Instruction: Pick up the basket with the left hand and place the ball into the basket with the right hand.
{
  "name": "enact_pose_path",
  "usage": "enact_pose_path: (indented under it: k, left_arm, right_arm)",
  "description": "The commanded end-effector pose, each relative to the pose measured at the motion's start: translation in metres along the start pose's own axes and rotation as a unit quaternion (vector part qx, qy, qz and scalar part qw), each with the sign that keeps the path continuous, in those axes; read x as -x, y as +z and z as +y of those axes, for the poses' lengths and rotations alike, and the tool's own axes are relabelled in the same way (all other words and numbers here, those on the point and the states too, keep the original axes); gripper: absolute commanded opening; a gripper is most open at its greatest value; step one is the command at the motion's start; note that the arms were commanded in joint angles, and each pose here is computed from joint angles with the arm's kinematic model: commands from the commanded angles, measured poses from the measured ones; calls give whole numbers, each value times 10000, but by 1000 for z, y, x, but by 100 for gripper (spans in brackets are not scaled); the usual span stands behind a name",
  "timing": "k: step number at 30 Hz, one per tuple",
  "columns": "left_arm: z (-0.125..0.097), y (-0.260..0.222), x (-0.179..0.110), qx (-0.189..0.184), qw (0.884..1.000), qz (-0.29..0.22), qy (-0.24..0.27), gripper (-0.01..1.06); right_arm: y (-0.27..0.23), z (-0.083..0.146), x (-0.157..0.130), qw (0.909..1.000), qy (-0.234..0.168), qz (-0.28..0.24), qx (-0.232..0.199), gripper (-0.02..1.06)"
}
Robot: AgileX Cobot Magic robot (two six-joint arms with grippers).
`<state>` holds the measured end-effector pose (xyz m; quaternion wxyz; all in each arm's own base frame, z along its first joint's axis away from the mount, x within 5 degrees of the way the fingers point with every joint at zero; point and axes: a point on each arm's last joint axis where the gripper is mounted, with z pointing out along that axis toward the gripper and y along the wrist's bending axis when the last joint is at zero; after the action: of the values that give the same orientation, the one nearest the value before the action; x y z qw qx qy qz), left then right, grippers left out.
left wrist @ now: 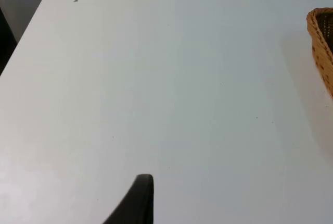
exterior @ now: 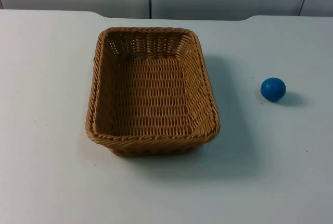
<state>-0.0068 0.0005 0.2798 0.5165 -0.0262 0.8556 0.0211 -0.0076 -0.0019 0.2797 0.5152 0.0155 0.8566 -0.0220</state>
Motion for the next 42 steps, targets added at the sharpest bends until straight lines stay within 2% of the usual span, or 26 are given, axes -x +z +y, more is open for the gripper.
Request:
enact_pose_path:
  k: [1, 8, 17, 23, 27, 30, 34, 35, 37, 40, 41, 42]
  left_arm:
    - [-1, 0, 0, -26, 10000, -29, -37, 105]
    - [0, 0, 0, 5, 10000, -29, -83, 105]
    - [0, 0, 0, 9, 10000, -29, -90, 105]
    - [0, 0, 0, 24, 10000, -38, -82, 105]
    - [0, 4, 4, 29, 9999, 96, 70, 105]
    - [0, 5, 17, 35, 9996, 19, 267, 105]
    - [-1, 7, 64, -32, 9978, -623, 205, 105]
    - [-1, 7, 64, -32, 9978, -623, 205, 105]
    - [-1, 12, 88, -102, 9965, -794, 227, 105]
    - [-5, 34, 123, -295, 9969, -684, 266, 105]
    - [-5, 34, 123, -295, 9969, -684, 266, 105]
    - [-7, 41, 135, -378, 9966, -682, 278, 105]
  right_arm:
    - [2, 1, -1, 10000, -7, -18, 72, 105]
    - [2, 0, -1, 9999, -42, -19, 137, 105]
    - [2, 0, -1, 9999, 99, -17, 138, 105]
    - [1, -3, -1, 9995, 320, -32, -40, 105]
    - [1, -3, 0, 9999, 104, -40, -30, 105]
    - [2, -2, -1, 10000, 41, -28, -4, 105]
    - [2, -2, -1, 10000, -4, -28, 31, 105]
    - [2, -2, -1, 10000, -4, -28, 31, 105]
    - [2, -1, -1, 10000, -14, -28, 32, 105]
    - [2, -1, -1, 10000, -14, -28, 32, 105]
    - [2, -1, -1, 10000, -14, -28, 32, 105]
    - [2, -1, -1, 10000, -14, -28, 32, 105]
